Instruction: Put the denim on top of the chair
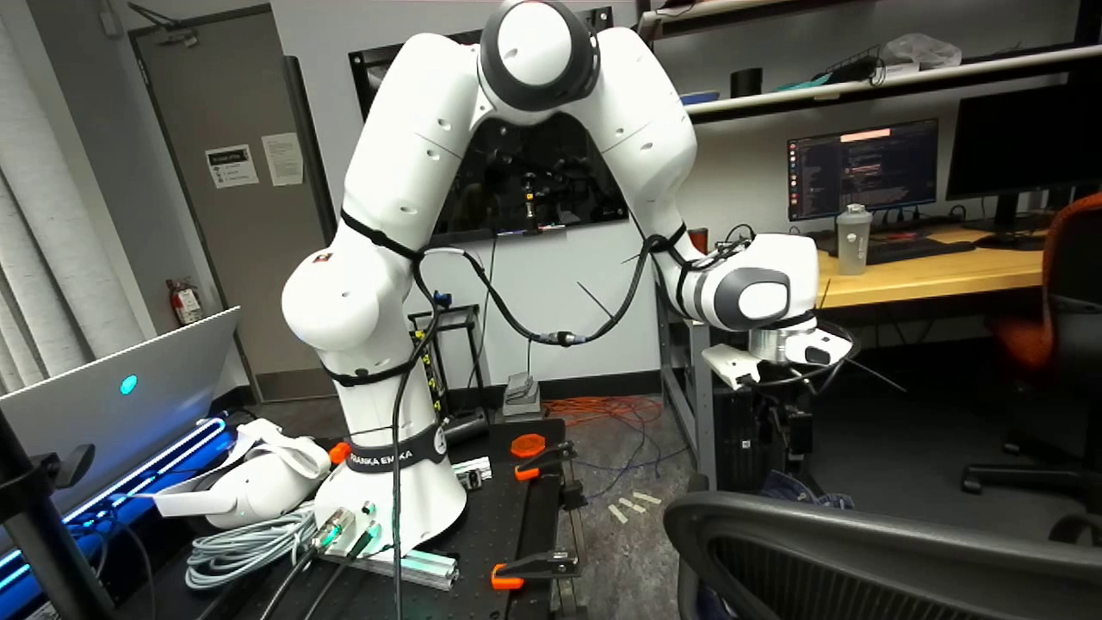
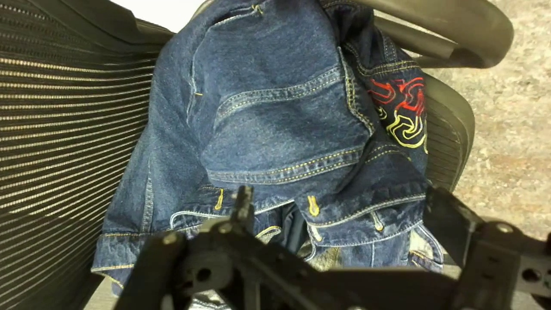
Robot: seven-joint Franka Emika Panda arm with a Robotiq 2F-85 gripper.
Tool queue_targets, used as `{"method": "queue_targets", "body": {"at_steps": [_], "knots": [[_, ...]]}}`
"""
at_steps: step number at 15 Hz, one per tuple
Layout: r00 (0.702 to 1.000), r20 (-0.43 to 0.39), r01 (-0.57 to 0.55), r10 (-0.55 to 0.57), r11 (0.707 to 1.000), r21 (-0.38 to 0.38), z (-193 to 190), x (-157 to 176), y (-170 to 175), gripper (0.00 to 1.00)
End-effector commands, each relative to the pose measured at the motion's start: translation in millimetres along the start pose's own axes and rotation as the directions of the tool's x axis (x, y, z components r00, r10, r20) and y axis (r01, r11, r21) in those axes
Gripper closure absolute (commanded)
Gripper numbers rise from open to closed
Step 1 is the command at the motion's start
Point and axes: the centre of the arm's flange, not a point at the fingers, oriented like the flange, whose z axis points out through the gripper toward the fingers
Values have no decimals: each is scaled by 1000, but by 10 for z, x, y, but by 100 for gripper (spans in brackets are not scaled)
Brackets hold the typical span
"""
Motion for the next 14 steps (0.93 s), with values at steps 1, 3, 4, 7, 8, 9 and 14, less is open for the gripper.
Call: {"method": "queue_targets", "body": {"at_steps": [1,3,4,7,8,9,14], "knots": [[994,47,99,-97,994,-42,277,362,-94,0],[988,80,132,-129,990,-42,411,436,-128,0],[985,92,151,-147,988,-43,477,467,-149,0],[970,139,207,-200,978,-35,674,562,-211,0],[965,156,219,-211,975,-36,746,595,-195,0],[960,174,230,-221,972,-37,807,612,-199,0],[931,265,264,-250,964,-21,1078,670,-218,0]]}}
